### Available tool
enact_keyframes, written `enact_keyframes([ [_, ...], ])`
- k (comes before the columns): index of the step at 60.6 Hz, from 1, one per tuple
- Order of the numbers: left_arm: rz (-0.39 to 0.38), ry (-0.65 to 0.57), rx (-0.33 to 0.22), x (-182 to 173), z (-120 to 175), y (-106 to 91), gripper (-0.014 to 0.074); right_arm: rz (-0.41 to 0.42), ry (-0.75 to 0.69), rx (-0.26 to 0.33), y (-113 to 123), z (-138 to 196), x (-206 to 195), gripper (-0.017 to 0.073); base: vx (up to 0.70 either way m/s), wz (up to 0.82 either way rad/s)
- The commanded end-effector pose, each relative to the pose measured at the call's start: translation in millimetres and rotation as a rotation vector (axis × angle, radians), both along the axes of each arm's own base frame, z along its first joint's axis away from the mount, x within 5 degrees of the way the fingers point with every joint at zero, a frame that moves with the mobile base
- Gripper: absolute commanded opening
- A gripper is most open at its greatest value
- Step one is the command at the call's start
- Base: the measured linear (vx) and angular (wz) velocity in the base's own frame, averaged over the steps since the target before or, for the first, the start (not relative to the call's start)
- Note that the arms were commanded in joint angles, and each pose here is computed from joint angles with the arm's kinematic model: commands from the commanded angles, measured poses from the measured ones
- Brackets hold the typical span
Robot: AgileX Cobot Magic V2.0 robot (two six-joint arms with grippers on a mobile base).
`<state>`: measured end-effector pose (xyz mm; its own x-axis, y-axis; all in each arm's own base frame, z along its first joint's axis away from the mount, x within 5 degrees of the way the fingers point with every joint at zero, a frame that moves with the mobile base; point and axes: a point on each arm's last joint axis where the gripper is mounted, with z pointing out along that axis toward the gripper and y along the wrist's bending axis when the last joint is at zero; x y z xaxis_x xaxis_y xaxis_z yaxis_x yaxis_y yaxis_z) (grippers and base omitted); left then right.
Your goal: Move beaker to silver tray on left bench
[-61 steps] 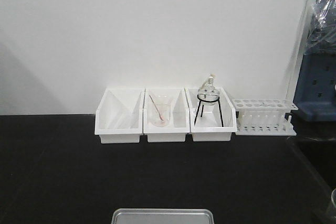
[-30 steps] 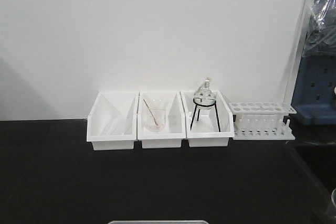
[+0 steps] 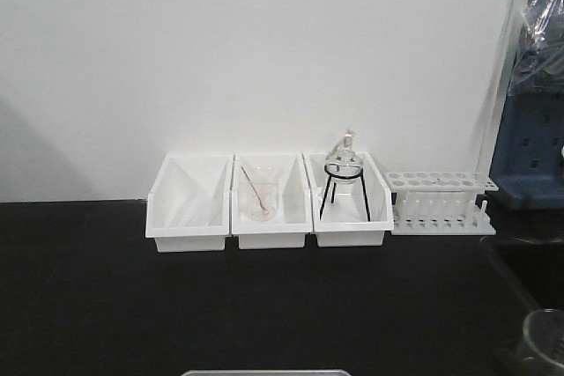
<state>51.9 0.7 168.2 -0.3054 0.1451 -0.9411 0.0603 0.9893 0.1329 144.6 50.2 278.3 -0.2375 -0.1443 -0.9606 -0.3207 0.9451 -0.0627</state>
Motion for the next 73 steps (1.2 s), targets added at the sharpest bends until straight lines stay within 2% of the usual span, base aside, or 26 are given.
enact_keyframes([
  [1, -0.012, -0.069, -0.009, 2, 1, -1.2, 0.0001, 0.16, 0.021, -0.028, 22, -6, 21, -0.0011, 0.0, 0.0],
  [8, -0.012, -0.069, -0.009, 2, 1, -1.2, 0.0001, 0.285, 0.18, -0.011, 48, -39, 53, -0.0011, 0.0, 0.0],
  [14, -0.012, -0.069, -0.009, 2, 1, -1.2, 0.0001, 0.431, 0.259, 0.047, 73, -62, 78, -0.0011, 0.0, 0.0],
  [18, -0.012, -0.069, -0.009, 2, 1, -1.2, 0.0001, 0.525, 0.252, 0.095, 88, -69, 95, -0.0011, 0.0, 0.0],
  [23, -0.012, -0.069, -0.009, 2, 1, -1.2, 0.0001, 0.604, 0.226, 0.12, 103, -77, 115, -0.0011, 0.0, 0.0],
  [30, -0.012, -0.069, -0.009, 2, 1, -1.2, 0.0001, 0.7, 0.191, 0.124, 119, -97, 140, -0.0011, 0.0, 0.0],
  [39, -0.012, -0.069, -0.009, 2, 1, -1.2, 0.0001, 0.777, 0.204, 0.139, 133, -133, 159, -0.0011, 0.0, 0.0],
  [46, -0.012, -0.069, -0.009, 2, 1, -1.2, 0.0001, 0.804, 0.172, 0.104, 135, -146, 162, -0.0008, 0.0, 0.0],
  [51, -0.012, -0.069, -0.009, 2, 1, -1.2, 0.0001, 0.8, 0.143, 0.059, 134, -149, 164, -0.0006, 0.0, 0.0],
  [61, -0.012, -0.069, -0.009, 2, 1, -1.2, 0.0001, 0.717, 0.131, -0.022, 128, -153, 171, 0.0018, 0.0, 0.0],
  [66, -0.012, -0.069, -0.009, 2, 1, -1.2, 0.0001, 0.677, 0.136, -0.02, 126, -153, 174, 0.0046, 0.0, 0.0],
  [73, -0.012, -0.069, -0.009, 2, 1, -1.2, 0.0001, 0.674, 0.128, -0.02, 126, -153, 174, 0.011, 0.0, 0.0],
])
